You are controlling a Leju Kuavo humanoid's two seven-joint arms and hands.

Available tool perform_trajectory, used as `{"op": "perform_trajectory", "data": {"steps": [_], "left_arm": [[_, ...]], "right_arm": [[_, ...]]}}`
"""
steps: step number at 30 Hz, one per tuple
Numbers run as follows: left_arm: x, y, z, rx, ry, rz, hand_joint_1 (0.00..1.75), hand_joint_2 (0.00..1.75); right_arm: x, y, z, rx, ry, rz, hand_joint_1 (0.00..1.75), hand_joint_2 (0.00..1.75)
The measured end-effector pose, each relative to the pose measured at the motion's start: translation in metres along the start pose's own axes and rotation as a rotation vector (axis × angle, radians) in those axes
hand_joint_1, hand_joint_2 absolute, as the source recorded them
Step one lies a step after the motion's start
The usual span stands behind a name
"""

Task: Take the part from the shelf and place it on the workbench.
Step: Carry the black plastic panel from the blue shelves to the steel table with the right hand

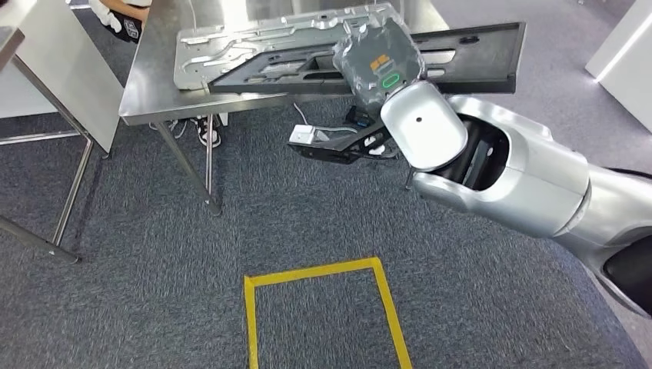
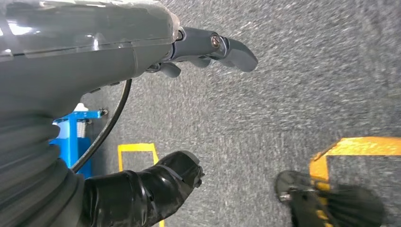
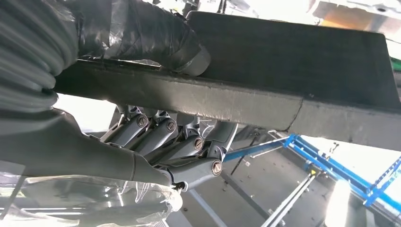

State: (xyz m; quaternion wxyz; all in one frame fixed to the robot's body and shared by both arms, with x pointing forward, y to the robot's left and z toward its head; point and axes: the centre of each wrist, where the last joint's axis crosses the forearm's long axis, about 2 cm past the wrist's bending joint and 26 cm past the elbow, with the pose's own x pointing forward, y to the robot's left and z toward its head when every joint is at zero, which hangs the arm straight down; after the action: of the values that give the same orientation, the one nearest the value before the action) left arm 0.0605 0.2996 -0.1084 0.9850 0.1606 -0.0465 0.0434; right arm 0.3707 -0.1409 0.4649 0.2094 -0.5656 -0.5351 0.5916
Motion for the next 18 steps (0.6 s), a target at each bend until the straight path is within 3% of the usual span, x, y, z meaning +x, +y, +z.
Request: {"op": "perform_trajectory", "data": {"steps": [18], "left_arm": [[0.001,0.001,0.000,0.006,-0.004,-0.010,0.00,1.75]], "right_arm": [[-0.009,-0.018,0.003,-0.053,0.061,0.014,1.75,1.75]]}}
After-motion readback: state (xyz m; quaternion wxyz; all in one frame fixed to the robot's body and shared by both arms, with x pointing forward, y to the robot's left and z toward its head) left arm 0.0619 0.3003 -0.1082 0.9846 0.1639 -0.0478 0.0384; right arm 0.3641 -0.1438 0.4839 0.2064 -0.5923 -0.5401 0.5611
